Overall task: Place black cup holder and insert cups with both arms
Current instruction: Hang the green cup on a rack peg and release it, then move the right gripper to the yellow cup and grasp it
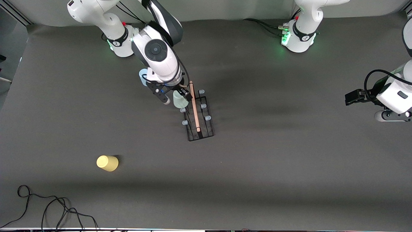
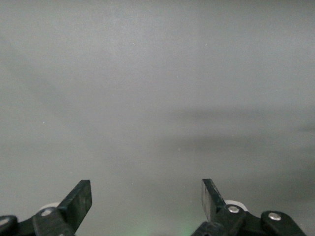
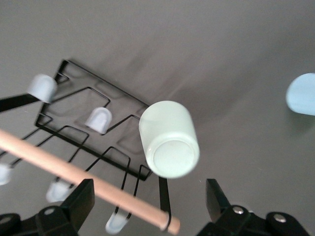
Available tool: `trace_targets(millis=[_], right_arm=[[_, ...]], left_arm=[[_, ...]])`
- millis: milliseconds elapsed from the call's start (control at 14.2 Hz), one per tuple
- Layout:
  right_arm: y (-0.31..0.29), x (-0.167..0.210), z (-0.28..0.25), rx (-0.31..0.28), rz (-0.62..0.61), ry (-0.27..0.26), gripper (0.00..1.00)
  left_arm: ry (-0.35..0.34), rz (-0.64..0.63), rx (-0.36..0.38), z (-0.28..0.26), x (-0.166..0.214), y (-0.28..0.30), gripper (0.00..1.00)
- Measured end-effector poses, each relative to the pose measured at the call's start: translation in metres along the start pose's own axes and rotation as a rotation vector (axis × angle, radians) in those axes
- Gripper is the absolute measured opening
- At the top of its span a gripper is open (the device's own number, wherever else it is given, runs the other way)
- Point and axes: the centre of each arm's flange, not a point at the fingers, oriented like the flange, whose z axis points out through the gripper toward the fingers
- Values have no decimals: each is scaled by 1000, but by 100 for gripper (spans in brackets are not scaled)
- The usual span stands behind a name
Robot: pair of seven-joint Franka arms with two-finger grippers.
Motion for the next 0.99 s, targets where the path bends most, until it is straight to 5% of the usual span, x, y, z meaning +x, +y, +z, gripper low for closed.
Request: trace_targets(millis=[352, 985], right_arm=[[5, 96, -99, 6, -188, 13, 100], [83, 386, -104, -26, -716, 100, 100]], left_arm=[[0, 0, 0, 0, 0, 0, 100], [0, -1, -1, 0, 0, 0, 100]])
